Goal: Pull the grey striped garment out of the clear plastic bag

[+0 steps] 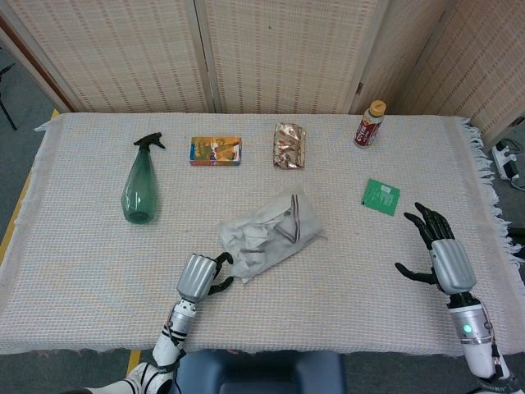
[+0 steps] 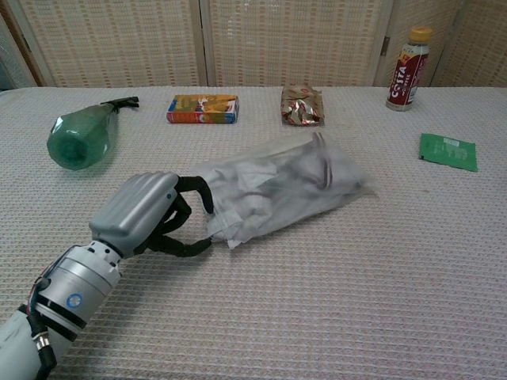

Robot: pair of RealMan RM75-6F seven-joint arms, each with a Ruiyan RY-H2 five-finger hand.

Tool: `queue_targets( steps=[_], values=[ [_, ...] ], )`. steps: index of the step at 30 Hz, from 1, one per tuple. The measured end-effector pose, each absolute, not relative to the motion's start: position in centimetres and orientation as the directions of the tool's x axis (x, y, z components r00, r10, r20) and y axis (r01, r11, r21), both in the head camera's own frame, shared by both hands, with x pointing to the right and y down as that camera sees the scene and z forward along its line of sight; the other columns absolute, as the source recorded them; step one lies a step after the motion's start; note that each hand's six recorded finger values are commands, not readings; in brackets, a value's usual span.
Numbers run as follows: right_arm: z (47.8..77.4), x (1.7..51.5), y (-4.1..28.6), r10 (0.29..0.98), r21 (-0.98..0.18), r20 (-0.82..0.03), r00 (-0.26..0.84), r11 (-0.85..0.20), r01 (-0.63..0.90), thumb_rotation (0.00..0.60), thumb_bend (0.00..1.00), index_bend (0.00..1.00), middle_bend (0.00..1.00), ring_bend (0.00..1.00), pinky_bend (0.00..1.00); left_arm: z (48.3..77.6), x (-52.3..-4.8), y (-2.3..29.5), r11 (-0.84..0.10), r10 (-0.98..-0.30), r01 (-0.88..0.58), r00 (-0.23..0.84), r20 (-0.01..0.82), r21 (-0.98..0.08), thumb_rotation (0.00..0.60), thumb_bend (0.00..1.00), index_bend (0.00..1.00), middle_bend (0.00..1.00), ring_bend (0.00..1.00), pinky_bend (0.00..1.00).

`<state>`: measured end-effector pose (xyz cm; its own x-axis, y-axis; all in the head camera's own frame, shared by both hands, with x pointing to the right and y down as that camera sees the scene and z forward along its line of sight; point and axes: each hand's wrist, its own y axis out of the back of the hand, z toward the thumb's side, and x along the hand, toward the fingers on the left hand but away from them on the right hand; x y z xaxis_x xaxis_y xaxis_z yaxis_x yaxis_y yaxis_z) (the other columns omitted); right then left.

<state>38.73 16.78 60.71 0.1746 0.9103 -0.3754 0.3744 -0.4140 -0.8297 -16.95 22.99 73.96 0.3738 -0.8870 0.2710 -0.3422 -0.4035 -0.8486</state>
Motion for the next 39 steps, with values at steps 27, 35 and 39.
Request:
queue_targets(
  steps=[27,35,39],
  values=[
    [61.0,38.8,16.7,0.903,-0.827,-0.391,0.178,-0.429,0.362,0.600,0.12,0.10,0.00,0.00,0.00,74.8,-16.2,23.5,-0.424,-0.878,-0.352,0.387,0.283,-0.834,0.508,0.39,0.56,1.00,1.00,1.00],
    [61.0,38.8,16.6,0.904,-0.829,-0.389,0.175,-0.427,0.362,0.600,0.12,0.10,0.00,0.00,0.00,74.9,-15.7,23.5,-0.425,-0.875,-0.354,0.396,0.278,-0.833,0.518,0.53,0.64,1.00,1.00,1.00],
    [61.2,38.7,16.7,0.901,-0.827,-0.395,0.178,-0.434,0.359,0.600,0.12,0.10,0.00,0.00,0.00,74.8,-15.6,23.6,-0.420,-0.876,-0.356,0.401,0.270,-0.835,0.518,0.56,0.66,1.00,1.00,1.00]
  ],
)
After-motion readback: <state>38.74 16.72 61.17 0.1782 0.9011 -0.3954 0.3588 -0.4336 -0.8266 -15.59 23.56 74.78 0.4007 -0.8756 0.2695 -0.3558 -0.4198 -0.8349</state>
